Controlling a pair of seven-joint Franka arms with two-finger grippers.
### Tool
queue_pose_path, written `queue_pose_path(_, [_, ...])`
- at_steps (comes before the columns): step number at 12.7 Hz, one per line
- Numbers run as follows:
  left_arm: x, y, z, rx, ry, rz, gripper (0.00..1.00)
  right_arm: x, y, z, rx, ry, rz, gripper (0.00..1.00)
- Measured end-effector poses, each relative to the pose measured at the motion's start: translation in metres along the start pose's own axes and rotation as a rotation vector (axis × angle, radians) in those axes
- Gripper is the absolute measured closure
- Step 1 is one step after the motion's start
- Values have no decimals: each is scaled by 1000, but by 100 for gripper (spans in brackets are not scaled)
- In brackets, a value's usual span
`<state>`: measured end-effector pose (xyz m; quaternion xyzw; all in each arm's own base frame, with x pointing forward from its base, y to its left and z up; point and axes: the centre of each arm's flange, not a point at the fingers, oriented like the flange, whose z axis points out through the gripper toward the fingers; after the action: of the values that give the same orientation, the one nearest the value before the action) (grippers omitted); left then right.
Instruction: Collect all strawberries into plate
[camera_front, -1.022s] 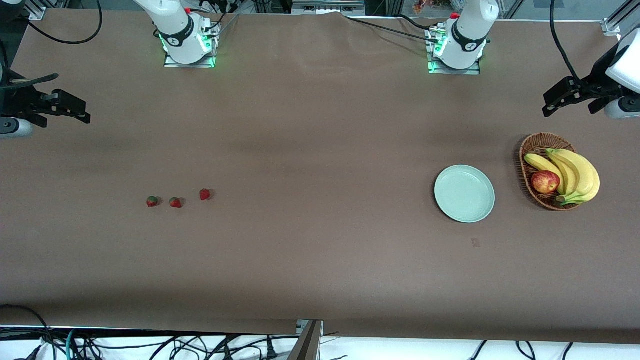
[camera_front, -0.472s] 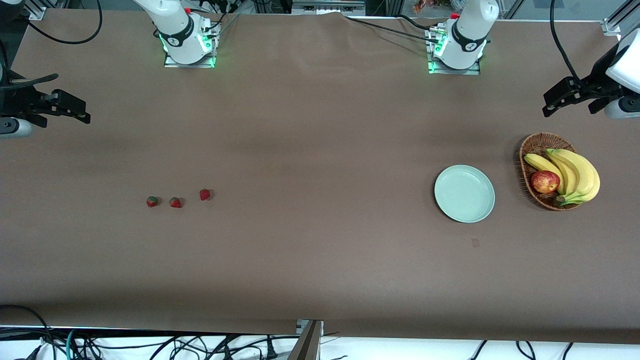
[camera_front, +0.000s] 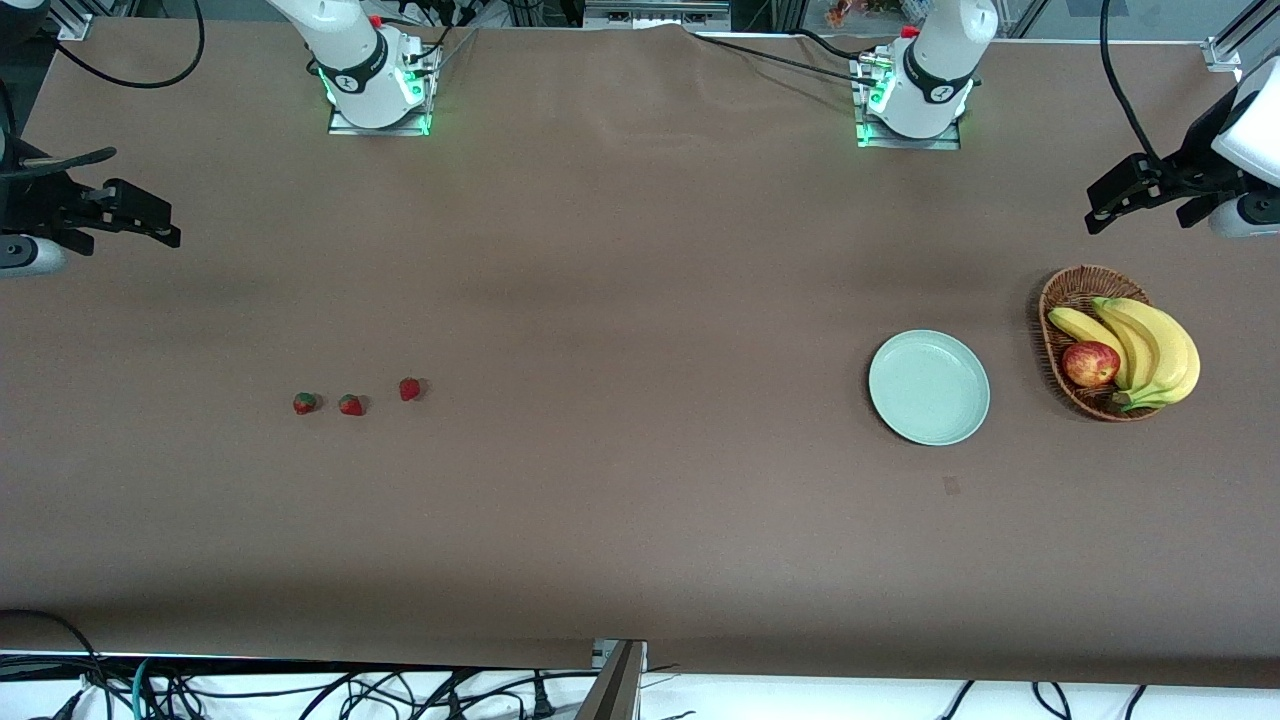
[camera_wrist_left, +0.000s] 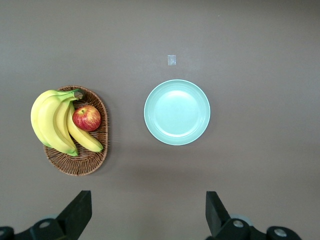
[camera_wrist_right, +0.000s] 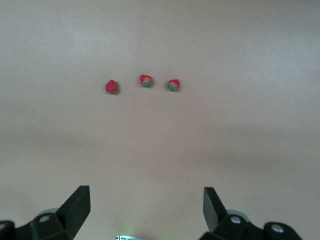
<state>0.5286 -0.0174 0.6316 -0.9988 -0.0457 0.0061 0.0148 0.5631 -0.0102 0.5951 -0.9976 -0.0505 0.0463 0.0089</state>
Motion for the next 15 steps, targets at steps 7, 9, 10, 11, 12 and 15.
queue_pose_path(7, [-1, 7, 0, 1, 1, 12, 0, 9, 2, 13, 2, -16, 1, 0])
queue_pose_path(9, [-1, 7, 0, 1, 1, 13, 0, 18, 3, 21, 1, -8, 1, 0])
queue_pose_path(10, [-1, 7, -1, 1, 1, 13, 0, 25, 3, 31, 4, -13, 1, 0])
queue_pose_path(11, [-1, 7, -1, 1, 1, 13, 0, 32, 4, 41, 8, -19, 2, 0])
queue_pose_path(12, [-1, 7, -1, 1, 1, 13, 0, 38, 4, 50, 10, -25, 2, 0])
queue_pose_path(15, [-1, 7, -1, 1, 2, 13, 0, 49, 2, 70, 13, -49, -4, 0])
